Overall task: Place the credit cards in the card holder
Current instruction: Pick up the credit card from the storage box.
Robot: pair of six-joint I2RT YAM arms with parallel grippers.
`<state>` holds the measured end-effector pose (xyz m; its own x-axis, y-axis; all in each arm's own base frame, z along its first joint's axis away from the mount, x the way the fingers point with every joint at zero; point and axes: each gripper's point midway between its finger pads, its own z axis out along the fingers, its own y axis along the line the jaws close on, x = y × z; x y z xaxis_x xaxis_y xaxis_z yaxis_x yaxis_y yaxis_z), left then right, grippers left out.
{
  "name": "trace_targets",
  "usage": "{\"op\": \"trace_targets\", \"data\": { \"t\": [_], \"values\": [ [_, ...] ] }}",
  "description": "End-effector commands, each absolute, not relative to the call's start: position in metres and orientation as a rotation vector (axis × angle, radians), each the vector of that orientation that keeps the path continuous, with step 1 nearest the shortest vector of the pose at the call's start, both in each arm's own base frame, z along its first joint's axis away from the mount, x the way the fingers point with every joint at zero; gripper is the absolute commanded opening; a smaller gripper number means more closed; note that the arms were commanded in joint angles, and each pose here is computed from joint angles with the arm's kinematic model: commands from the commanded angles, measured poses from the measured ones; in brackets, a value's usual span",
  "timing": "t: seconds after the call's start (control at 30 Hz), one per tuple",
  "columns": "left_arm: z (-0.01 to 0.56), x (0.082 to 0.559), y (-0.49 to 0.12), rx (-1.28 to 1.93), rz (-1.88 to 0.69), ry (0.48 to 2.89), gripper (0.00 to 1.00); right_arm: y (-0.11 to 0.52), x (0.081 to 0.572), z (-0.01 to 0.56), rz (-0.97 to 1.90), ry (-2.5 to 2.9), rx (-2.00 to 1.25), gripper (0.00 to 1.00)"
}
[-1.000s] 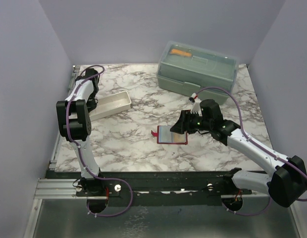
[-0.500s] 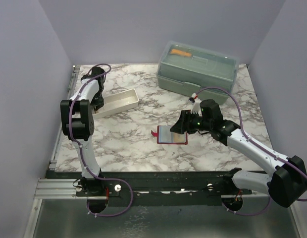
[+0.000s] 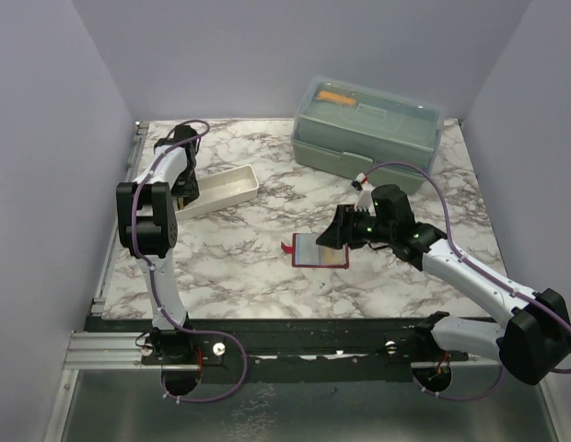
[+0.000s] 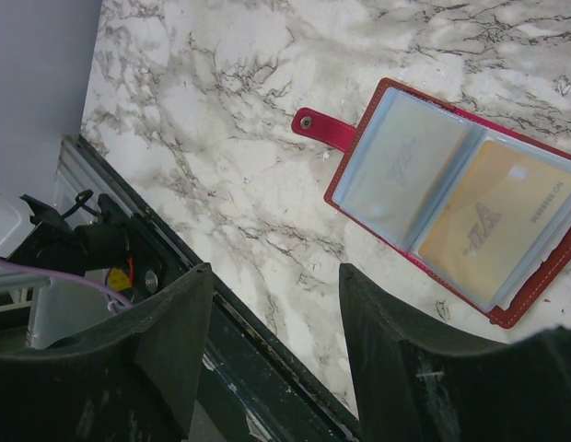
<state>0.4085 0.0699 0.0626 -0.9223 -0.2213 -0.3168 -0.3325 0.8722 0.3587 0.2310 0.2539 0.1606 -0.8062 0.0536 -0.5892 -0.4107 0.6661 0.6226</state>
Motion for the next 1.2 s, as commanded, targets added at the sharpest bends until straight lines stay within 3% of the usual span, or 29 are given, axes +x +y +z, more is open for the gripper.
{"op": "trace_targets", "data": {
  "t": [0.0, 0.3, 0.63, 0.87, 1.17],
  "values": [
    [0.053, 0.398, 0.085, -0.424, 0.728, 2.832, 0.75, 0.256, 0.23, 0.164, 1.073, 2.289, -0.291, 0.61],
    [0.084, 0.399, 0.095, -0.455, 0.771, 2.748, 0.59, 0.255, 0.23, 0.163, 1.065, 2.293, -0.291, 0.61],
    [0.096, 0.398, 0.095, -0.467, 0.756, 2.738, 0.57, 0.255, 0.229, 0.163, 1.066, 2.291, -0.293, 0.61],
    [0.093, 0.4, 0.092, -0.463, 0.722, 2.751, 0.42, 0.255, 0.229, 0.16, 1.069, 2.297, -0.289, 0.61],
    [0.11, 0.404, 0.09, -0.462, 0.695, 2.71, 0.32, 0.256, 0.229, 0.158, 1.073, 2.302, -0.284, 0.61]
  ]
}}
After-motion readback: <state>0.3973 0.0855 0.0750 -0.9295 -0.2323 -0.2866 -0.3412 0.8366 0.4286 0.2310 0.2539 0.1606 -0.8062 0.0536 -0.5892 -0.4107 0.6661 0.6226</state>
